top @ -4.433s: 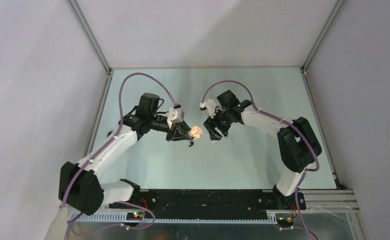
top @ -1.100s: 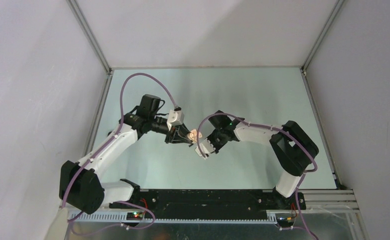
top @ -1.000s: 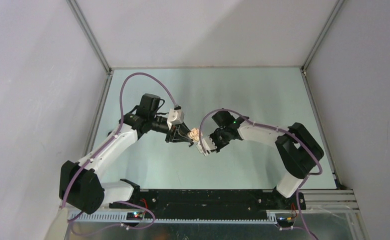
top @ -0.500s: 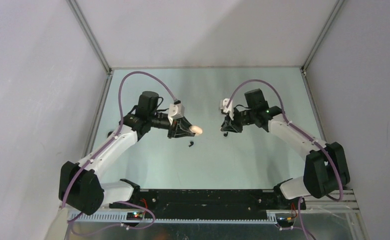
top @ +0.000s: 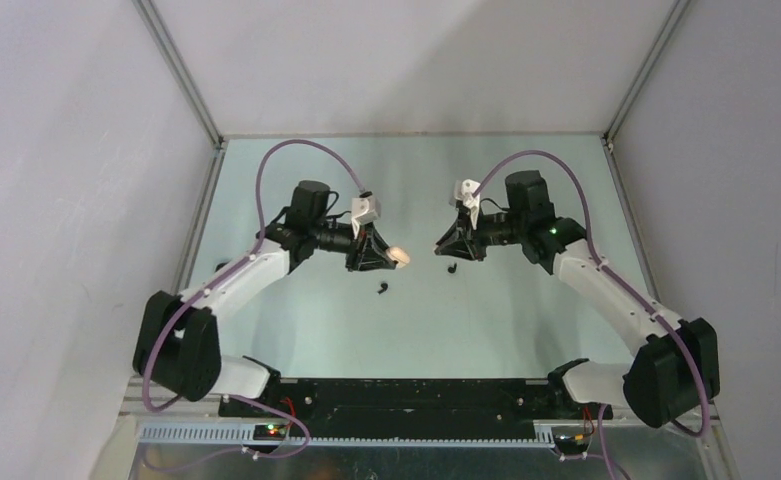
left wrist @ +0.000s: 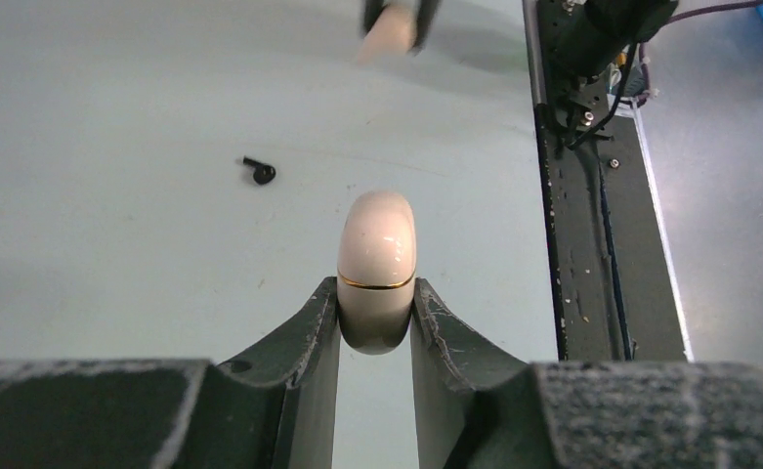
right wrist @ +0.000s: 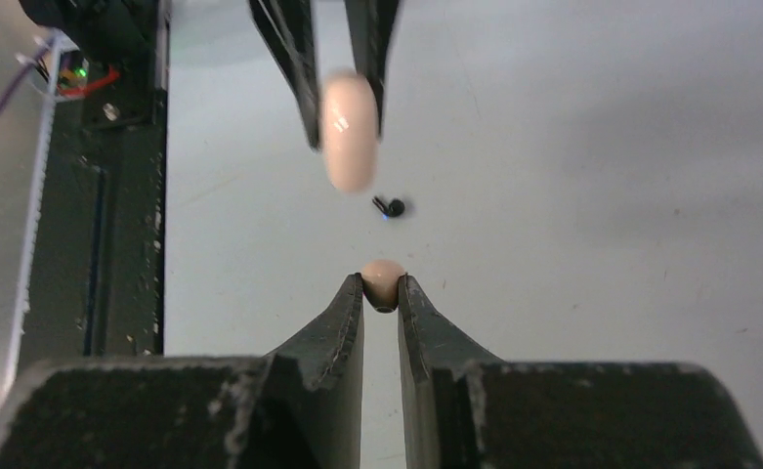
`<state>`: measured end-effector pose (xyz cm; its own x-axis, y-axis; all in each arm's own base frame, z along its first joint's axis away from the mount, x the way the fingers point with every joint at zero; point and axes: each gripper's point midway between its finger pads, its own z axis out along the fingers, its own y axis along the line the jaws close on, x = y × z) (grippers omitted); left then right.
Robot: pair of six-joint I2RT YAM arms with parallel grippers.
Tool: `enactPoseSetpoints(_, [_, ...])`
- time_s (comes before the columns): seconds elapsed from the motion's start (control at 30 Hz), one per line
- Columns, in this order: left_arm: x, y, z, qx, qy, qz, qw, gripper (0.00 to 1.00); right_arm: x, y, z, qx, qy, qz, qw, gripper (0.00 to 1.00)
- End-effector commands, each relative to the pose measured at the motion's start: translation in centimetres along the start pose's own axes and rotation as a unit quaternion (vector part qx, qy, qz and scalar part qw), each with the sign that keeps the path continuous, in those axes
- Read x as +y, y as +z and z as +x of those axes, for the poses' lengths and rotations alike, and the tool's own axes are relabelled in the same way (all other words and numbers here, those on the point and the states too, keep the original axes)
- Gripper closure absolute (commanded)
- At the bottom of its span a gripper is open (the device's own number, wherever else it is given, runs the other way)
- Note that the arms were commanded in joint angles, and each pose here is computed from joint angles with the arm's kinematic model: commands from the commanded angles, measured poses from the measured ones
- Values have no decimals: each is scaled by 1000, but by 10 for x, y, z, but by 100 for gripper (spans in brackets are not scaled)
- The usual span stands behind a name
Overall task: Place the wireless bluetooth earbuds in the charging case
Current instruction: Place the left earbud at the center of the board.
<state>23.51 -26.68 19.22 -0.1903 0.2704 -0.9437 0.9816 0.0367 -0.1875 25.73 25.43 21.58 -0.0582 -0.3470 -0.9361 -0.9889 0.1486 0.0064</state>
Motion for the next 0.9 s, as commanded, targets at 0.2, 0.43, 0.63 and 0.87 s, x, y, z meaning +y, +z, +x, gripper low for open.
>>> enactPoseSetpoints(0.2, [23, 7, -5, 5, -43, -39, 998, 100, -14, 24, 3, -3, 127, 5, 992, 88])
enactPoseSetpoints(0.43, [35, 10, 1, -3, -48, -74, 996, 100, -21, 29, -2, -41, 231, -36, 971, 89])
enactPoseSetpoints(0.63, [41, 13, 8, 23, -72, -76, 994, 100, -26, 38, 7, 34, 113, 68, 991, 91])
enactPoseSetpoints(0.87, [41, 23, 13, 48, -80, -79, 993, 100, -35, 42, -1, 86, 14, 176, 980, 95])
